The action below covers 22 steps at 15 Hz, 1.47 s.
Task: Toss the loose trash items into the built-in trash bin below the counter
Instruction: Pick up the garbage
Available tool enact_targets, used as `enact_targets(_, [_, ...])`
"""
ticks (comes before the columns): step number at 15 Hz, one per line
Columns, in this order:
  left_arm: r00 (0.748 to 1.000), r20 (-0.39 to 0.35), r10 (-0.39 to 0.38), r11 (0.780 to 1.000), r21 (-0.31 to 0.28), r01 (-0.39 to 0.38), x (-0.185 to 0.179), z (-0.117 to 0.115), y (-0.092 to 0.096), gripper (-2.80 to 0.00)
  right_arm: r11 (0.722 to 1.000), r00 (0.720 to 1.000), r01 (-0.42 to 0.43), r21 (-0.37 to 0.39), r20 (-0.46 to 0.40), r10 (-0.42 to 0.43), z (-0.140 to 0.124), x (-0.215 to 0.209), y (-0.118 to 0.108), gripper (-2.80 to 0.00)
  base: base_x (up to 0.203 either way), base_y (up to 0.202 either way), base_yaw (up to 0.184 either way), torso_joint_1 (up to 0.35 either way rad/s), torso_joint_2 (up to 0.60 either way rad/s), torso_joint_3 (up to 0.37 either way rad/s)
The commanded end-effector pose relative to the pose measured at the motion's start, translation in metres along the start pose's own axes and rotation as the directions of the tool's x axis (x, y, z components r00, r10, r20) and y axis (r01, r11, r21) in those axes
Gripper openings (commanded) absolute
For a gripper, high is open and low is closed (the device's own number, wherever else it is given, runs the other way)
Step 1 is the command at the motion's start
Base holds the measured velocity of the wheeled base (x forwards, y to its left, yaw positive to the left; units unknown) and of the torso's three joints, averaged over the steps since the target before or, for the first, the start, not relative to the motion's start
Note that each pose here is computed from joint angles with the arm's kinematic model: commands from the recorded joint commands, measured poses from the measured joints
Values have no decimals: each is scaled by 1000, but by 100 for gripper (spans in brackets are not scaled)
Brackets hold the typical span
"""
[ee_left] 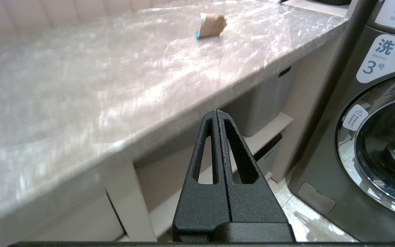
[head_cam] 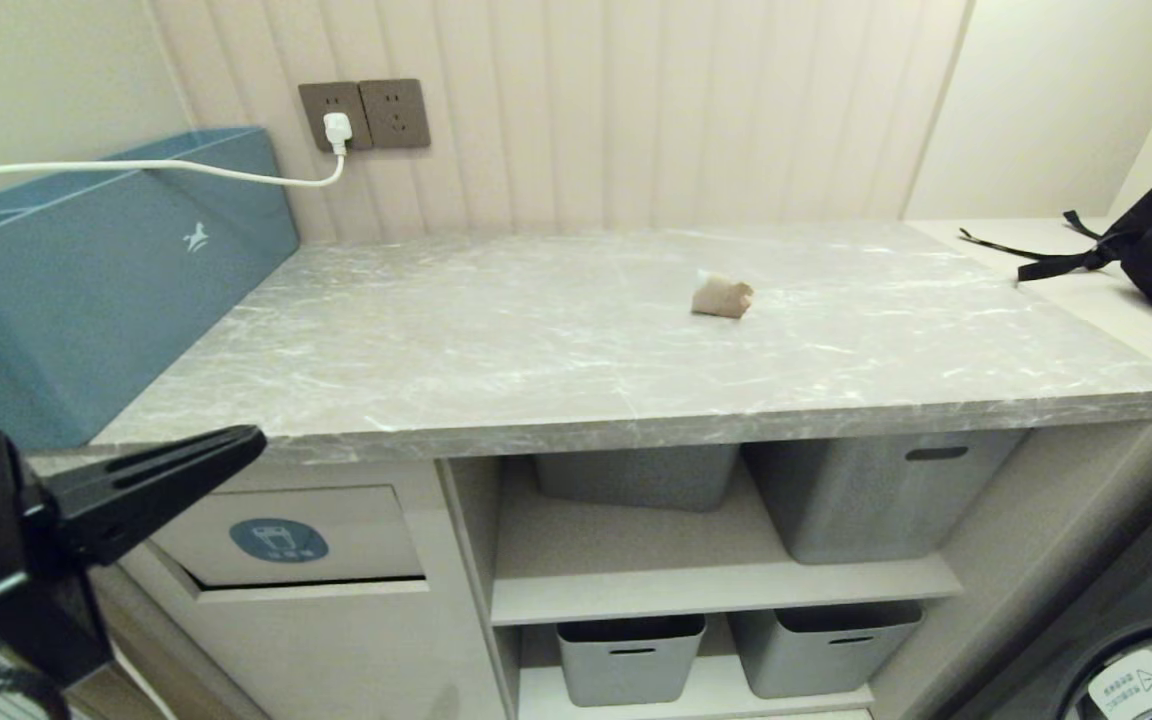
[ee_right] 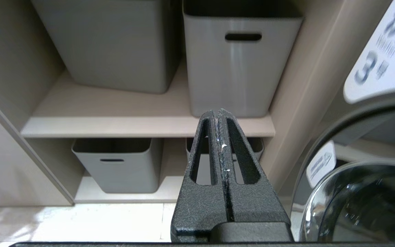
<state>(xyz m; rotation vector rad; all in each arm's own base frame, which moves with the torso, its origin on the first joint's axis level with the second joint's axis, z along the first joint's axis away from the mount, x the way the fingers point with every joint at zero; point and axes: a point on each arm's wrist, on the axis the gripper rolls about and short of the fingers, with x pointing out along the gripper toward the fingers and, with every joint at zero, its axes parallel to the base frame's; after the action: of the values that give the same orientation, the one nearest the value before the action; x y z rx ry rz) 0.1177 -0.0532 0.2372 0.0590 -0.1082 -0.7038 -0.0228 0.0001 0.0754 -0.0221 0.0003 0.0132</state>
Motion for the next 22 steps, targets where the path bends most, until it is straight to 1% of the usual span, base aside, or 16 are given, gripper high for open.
enact_targets(1, [998, -53, -23, 1000, -4, 23, 29, -4, 3, -280, 1000, 1000, -1, -1, -1, 1, 0, 0, 0, -280, 0, 0, 0, 223, -509, -290])
enact_targets(3, [996, -92, -22, 999, 21, 24, 56, -7, 2, -280, 1000, 1000, -1, 4, -1, 1, 0, 0, 0, -280, 0, 0, 0, 229, -506, -286])
enact_targets(5, [991, -125, -50, 998, 24, 54, 81, -11, -8, -280, 1000, 1000, -1, 4, -3, 1, 0, 0, 0, -280, 0, 0, 0, 236, -515, -284])
enact_targets(7, [986, -140, -92, 995, 23, 96, 97, -13, -19, -280, 1000, 1000, -1, 4, -2, 1, 0, 0, 0, -280, 0, 0, 0, 244, -536, -288])
enact_targets(8, [983, -156, -95, 995, 21, 100, 99, -17, -20, -280, 1000, 1000, -1, 8, -1, 1, 0, 0, 0, -280, 0, 0, 0, 253, -540, -285])
enact_targets(10, [981, -189, -42, 999, 20, 47, 97, -25, -18, -280, 1000, 1000, 4, 14, -1, -4, 0, 0, 0, -280, 0, 0, 0, 266, -558, -302])
enact_targets(11, [979, -201, -17, 1000, 10, 19, 93, -28, -17, -280, 1000, 1000, 4, 14, -1, -4, 0, 0, 0, -280, 0, 0, 0, 270, -565, -300])
enact_targets(13, [975, -220, 39, 998, -41, -50, 83, -34, -9, -280, 1000, 1000, 2, 13, -1, -2, 0, 0, 0, -280, 0, 0, 0, 161, -348, -183])
enact_targets(14, [971, -226, 80, 993, -67, -98, 79, -36, -1, -280, 1000, 1000, 1, 10, -1, -1, 0, 0, 0, -280, 0, 0, 0, 65, -137, -69])
enact_targets(15, [964, -227, 140, 984, -74, -160, 74, -36, 11, -280, 1000, 1000, 1, 11, -1, -1, 0, 0, 0, -280, 0, 0, 0, 46, -74, -43])
enact_targets(16, [951, -222, 213, 970, -72, -234, 68, -35, 24, -280, 1000, 1000, 4, 11, 0, -4, 0, 0, 0, -280, 0, 0, 0, 27, -46, -22])
enact_targets(17, [935, -204, 291, 949, -64, -309, 60, -32, 34, -280, 1000, 1000, 2, 5, 0, -2, 0, 0, 0, -280, 0, 0, 0, 0, 0, 0])
enact_targets(18, [917, -178, 357, 927, -56, -371, 48, -27, 39, -280, 1000, 1000, 0, 6, -1, 0, 0, 0, 0, -280, 0, 0, 0, 0, 0, 0])
enact_targets(20, [871, -102, 480, 873, -37, -486, 13, -17, 42, -280, 1000, 1000, -4, -7, -1, 4, 0, 0, 0, -280, 0, 0, 0, 0, 0, 0])
enact_targets(21, [851, -79, 520, 852, -28, -523, -1, -16, 40, -280, 1000, 1000, -4, -4, -1, 4, 0, 0, 0, -280, 0, 0, 0, 0, 0, 0])
enact_targets(22, [833, -46, 552, 833, -12, -553, -20, -16, 33, -280, 1000, 1000, 3, 5, -3, -3, 0, 0, 0, -280, 0, 0, 0, 0, 0, 0])
